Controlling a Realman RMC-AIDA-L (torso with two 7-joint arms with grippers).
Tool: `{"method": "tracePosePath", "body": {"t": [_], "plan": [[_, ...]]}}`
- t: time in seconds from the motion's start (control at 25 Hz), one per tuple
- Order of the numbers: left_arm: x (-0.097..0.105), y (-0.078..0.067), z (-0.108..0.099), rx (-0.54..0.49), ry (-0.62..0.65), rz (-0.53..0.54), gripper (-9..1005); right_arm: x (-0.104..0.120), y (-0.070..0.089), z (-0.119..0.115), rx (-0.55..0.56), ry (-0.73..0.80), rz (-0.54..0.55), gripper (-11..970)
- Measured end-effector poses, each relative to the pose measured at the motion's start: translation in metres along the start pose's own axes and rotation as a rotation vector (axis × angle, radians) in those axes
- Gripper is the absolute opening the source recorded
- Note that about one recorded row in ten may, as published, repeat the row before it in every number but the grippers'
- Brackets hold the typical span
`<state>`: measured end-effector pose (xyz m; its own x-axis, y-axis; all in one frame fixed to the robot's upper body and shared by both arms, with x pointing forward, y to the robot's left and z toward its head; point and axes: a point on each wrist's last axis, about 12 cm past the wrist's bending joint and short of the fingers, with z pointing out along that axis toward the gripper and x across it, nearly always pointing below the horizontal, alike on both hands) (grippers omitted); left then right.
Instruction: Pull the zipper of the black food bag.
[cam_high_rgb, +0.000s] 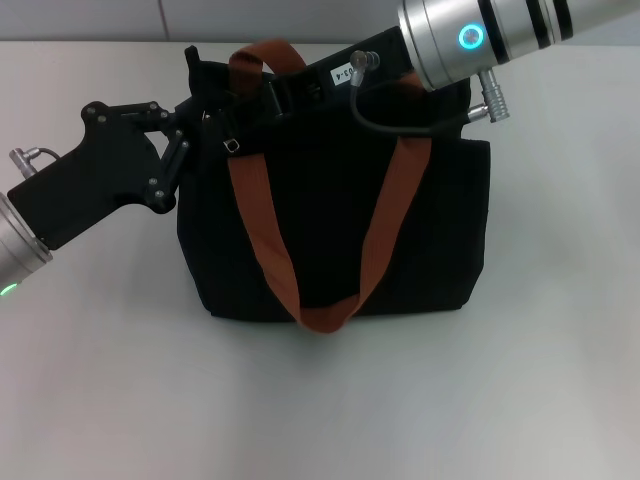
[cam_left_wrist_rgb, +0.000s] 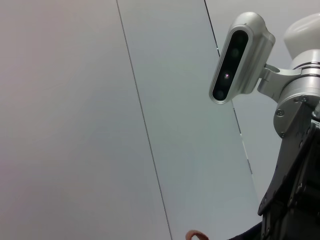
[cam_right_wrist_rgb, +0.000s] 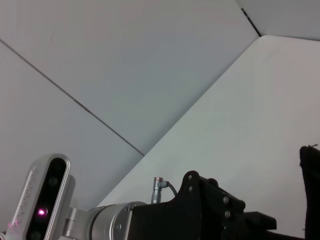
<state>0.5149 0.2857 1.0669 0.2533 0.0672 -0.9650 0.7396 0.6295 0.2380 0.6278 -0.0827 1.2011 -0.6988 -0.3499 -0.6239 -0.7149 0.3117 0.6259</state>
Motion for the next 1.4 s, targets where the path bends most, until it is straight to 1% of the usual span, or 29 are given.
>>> {"method": "tracePosePath", "body": {"t": [0.12, 0.32, 0.6, 0.68, 1.4], "plan": [[0.0, 0.0, -0.0001, 0.0, 0.0, 0.0, 25, -0.0001, -0.0001, 0.0, 0.001, -0.001, -0.001, 236], [-0.0001, -0.0004, 0.0, 0.001, -0.002, -0.001, 25, -0.001, 0.0003, -0.0003, 0.003, -0.002, -0.007, 230], [0.0001, -0.0021, 0.0003, 0.004, -0.008, -0.009, 25, -0.0008, -0.0001, -0.0007, 0.005, -0.004, -0.008, 154], [0.0, -0.0023, 0.0006, 0.005, -0.009, -0.011, 25, -0.0007, -0.0003, -0.0007, 0.006, -0.005, -0.008, 89], [-0.0002, -0.0025, 0.0001, 0.006, -0.011, -0.01, 25, 0.0022, -0.0009, 0.0007, 0.006, 0.005, 0.004, 92]]}}
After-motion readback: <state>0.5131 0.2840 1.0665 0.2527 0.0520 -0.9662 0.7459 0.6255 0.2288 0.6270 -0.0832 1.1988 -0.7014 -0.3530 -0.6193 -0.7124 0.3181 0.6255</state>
